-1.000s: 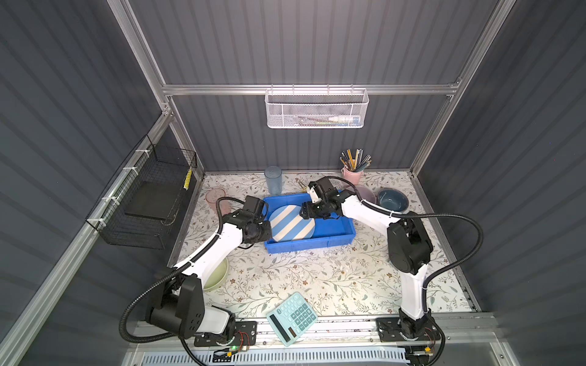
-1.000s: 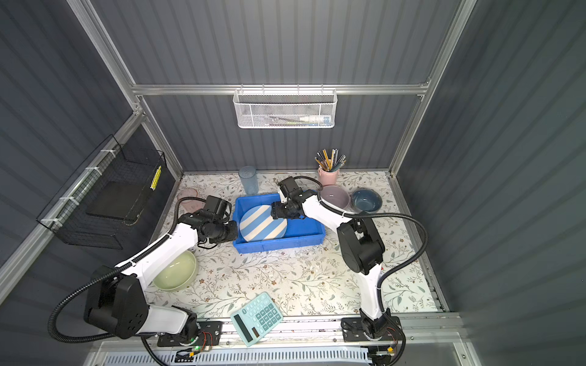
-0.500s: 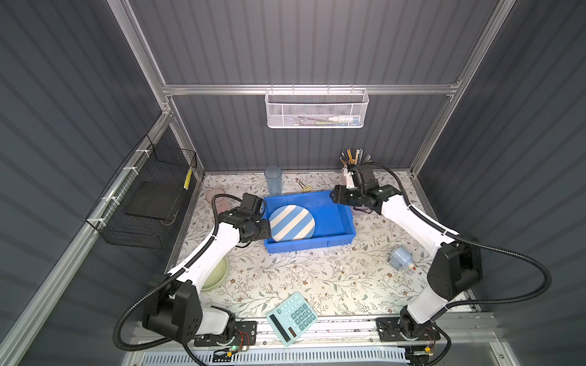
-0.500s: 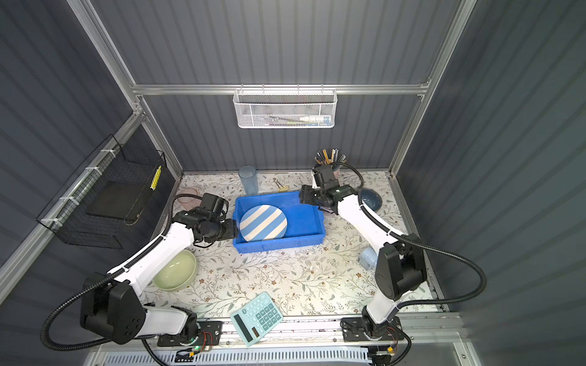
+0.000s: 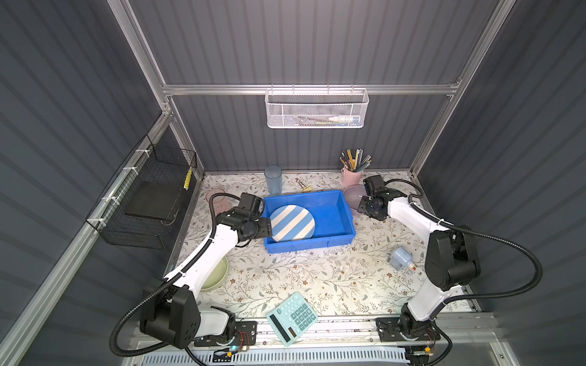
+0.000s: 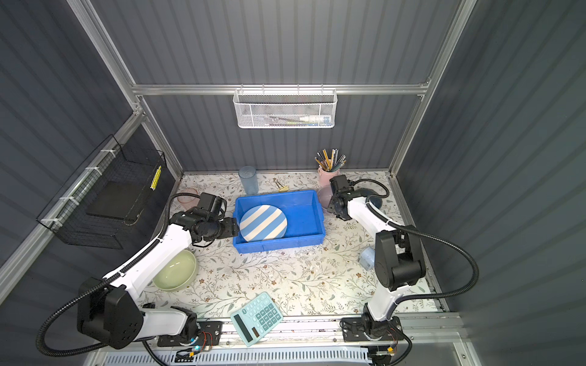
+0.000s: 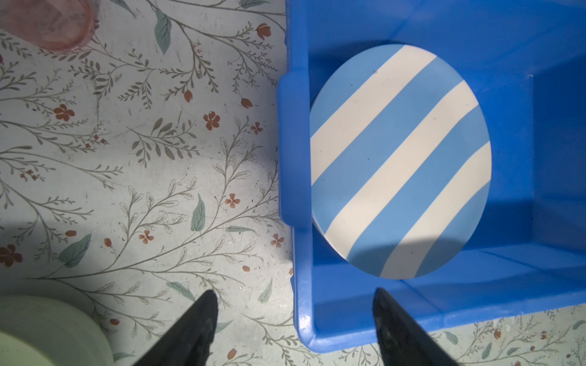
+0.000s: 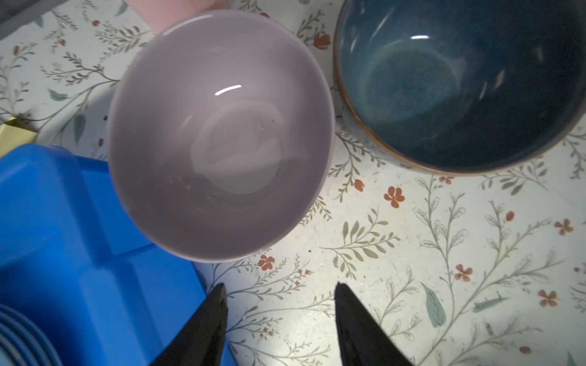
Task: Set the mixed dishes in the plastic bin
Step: 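Move the right gripper to the lilac bowl beside the pink cup, then grasp the rim of the lilac bowl with the right gripper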
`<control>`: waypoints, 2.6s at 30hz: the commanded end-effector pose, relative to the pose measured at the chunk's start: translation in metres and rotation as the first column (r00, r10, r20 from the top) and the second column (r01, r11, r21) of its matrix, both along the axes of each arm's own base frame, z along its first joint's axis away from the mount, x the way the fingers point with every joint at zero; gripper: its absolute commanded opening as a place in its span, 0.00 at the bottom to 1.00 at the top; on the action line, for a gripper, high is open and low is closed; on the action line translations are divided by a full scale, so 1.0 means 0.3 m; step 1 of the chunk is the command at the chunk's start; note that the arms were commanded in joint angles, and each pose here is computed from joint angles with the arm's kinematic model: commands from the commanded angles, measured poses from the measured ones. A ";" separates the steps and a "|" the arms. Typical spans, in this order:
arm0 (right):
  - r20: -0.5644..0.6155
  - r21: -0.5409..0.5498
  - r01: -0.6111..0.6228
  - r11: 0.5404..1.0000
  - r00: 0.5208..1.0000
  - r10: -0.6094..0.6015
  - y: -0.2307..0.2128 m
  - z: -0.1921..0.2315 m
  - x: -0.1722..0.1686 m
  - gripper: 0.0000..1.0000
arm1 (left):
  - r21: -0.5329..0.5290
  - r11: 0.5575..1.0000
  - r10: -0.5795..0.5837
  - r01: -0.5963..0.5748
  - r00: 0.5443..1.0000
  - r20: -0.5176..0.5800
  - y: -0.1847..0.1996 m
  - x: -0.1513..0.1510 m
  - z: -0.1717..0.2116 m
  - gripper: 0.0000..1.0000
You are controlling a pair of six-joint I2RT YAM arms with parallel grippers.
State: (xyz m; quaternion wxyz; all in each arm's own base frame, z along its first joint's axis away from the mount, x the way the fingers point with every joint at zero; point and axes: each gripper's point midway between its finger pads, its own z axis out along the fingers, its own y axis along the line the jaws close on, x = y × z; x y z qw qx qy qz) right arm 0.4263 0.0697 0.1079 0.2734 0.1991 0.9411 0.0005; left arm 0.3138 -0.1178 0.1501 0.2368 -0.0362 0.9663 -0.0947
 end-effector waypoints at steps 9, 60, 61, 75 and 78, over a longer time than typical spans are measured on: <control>0.038 0.052 0.159 0.986 0.986 -0.161 -0.055 -0.057 0.061 0.55 | -0.021 1.000 -0.022 0.021 1.000 -0.009 -0.008 -0.008 -0.040 0.83; 0.156 0.034 0.050 0.998 0.986 -0.054 -0.083 0.036 0.236 0.00 | -0.044 0.999 -0.020 0.018 0.999 -0.029 -0.022 -0.010 -0.054 0.82; 0.163 0.024 0.048 0.999 0.985 -0.052 -0.087 0.048 0.244 0.00 | -0.044 0.999 -0.019 0.018 0.999 -0.027 -0.021 -0.009 -0.052 0.82; 0.238 -0.094 0.037 0.995 0.971 -0.014 -0.125 0.188 0.329 0.00 | -0.038 0.999 -0.018 0.017 0.999 -0.040 -0.014 -0.024 -0.070 0.82; 0.257 -0.128 0.044 0.991 0.966 -0.010 -0.139 0.218 0.347 0.00 | -0.039 0.999 -0.021 0.019 0.999 -0.046 -0.014 -0.028 -0.073 0.82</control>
